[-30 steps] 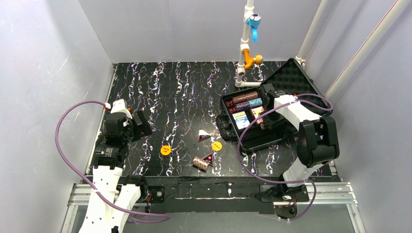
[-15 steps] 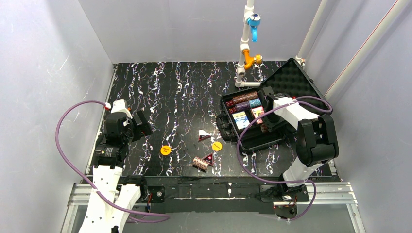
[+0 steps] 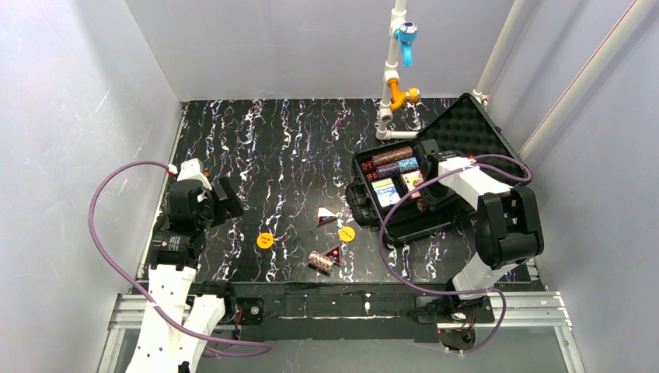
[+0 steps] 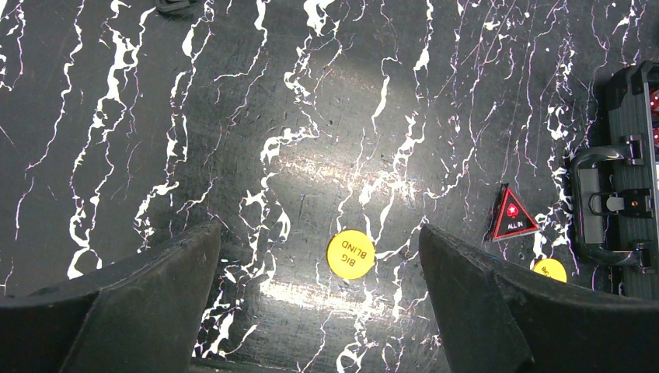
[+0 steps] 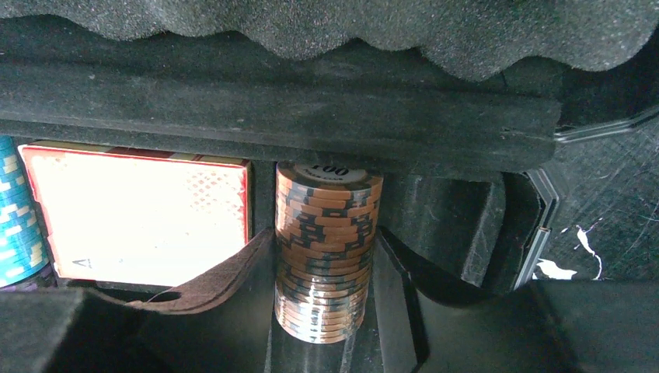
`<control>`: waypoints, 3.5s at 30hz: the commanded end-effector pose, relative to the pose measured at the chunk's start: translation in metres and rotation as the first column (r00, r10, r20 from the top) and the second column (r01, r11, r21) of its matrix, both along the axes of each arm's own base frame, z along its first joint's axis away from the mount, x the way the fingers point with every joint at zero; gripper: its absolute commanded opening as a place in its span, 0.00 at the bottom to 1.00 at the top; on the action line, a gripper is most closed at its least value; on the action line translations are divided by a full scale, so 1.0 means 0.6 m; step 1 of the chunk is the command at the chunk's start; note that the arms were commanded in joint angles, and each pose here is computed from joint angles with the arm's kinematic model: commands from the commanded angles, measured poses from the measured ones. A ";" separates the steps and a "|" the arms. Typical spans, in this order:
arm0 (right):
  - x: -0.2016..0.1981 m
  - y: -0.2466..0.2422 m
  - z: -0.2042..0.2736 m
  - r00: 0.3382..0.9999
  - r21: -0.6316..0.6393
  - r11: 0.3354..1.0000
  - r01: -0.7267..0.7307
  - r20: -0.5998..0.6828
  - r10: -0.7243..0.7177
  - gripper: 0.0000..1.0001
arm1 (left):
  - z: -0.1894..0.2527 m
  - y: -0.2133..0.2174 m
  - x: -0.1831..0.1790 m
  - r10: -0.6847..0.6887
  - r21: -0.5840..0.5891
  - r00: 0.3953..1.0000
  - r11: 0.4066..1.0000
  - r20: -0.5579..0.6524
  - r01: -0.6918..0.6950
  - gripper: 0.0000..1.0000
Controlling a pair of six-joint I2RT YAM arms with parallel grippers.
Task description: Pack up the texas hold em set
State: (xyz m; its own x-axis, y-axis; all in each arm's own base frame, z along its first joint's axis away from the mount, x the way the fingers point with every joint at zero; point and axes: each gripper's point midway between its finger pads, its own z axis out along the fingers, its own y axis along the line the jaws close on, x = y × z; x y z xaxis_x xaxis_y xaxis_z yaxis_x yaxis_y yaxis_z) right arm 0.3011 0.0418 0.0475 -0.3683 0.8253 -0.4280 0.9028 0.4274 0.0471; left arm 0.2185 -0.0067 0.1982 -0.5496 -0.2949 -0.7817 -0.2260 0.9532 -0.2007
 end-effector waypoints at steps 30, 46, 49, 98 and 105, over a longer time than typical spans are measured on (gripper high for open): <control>0.058 -0.026 0.127 0.951 -0.075 0.990 -0.120 0.278 0.136 0.96 | 0.004 0.004 -0.003 0.005 0.008 1.000 1.000 0.016 -0.005 0.99; 0.095 0.090 0.221 0.750 -0.210 0.834 -0.511 0.366 0.552 0.98 | 0.005 0.003 -0.003 0.004 0.007 1.000 1.000 0.019 -0.004 0.99; 0.093 0.133 0.239 0.648 -0.254 0.751 -0.610 0.386 0.657 0.98 | 0.005 0.003 -0.003 0.003 0.006 1.000 1.000 0.018 -0.003 0.99; -0.324 0.552 0.099 -0.701 -0.121 -0.691 -0.712 0.074 0.709 0.76 | 0.015 0.013 -0.009 0.029 0.023 0.998 0.999 0.048 -0.031 0.99; -0.319 0.561 0.070 -0.689 -0.119 -0.682 -0.722 0.023 0.725 0.69 | 0.018 0.015 -0.012 0.035 0.026 0.998 0.999 0.058 -0.037 0.99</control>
